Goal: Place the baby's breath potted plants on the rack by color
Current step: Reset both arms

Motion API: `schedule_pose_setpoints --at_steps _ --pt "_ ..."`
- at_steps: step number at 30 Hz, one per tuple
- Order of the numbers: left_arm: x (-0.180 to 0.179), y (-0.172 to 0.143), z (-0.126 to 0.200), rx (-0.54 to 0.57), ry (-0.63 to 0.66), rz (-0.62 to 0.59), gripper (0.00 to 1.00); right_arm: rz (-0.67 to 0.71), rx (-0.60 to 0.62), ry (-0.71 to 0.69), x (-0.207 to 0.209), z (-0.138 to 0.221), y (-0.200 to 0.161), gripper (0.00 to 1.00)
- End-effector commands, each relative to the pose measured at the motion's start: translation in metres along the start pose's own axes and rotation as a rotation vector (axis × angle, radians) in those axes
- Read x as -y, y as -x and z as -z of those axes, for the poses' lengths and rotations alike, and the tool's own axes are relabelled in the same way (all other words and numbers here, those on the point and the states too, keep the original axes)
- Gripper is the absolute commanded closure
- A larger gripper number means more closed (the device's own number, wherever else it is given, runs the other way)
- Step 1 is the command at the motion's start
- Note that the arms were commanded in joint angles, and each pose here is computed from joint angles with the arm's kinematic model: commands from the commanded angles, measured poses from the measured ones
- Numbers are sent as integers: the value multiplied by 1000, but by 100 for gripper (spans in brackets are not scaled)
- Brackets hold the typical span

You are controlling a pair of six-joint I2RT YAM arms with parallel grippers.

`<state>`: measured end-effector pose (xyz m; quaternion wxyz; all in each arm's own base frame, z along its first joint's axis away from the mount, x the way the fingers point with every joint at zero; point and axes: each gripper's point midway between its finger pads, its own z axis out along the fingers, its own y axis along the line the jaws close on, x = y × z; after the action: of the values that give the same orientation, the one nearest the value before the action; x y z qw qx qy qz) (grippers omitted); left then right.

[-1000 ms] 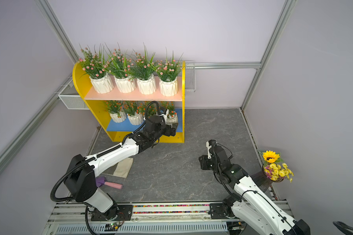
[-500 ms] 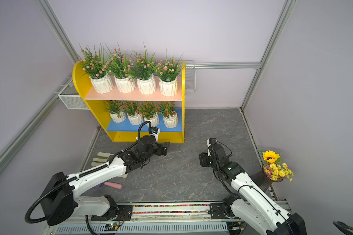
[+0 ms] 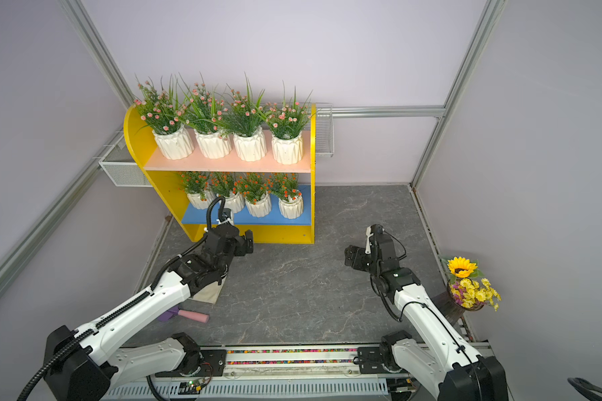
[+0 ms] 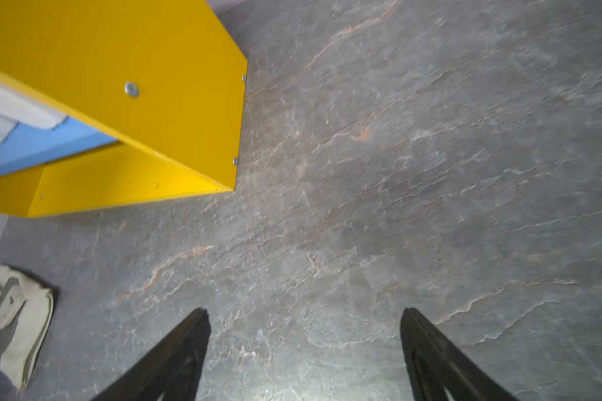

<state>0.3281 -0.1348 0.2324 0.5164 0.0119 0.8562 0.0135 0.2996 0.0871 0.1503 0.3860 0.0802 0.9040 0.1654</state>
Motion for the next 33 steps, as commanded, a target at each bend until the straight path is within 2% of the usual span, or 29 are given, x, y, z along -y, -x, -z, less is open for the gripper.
schedule_pose_setpoints --at_steps 1,4,7,11,16,21,24,28,31,33 --pt "-25 19 9 18 93 -5 1 -6 60 -20 6 6 25 12" --pt "-57 26 10 77 218 4 1 -59 102 -120 38 9 38 11" --pt "-85 23 5 108 249 60 1 -66 103 -162 57 4 44 12" --pt "-130 7 -4 105 281 179 1 -70 189 -308 91 3 52 12" --pt "-174 -18 -17 170 342 281 1 -14 296 -332 109 -2 60 11" --pt "-183 -36 -36 298 377 252 1 4 303 -380 131 -14 59 11" --pt "-186 -47 -47 336 403 229 1 35 330 -383 136 -23 56 11" --pt "-179 -58 -75 273 369 195 1 104 377 -353 136 -38 56 12" --pt "-173 -66 -93 253 339 186 1 136 479 -322 133 -40 61 12" --pt "-163 -70 -105 239 289 152 1 192 496 -312 128 -41 65 11"
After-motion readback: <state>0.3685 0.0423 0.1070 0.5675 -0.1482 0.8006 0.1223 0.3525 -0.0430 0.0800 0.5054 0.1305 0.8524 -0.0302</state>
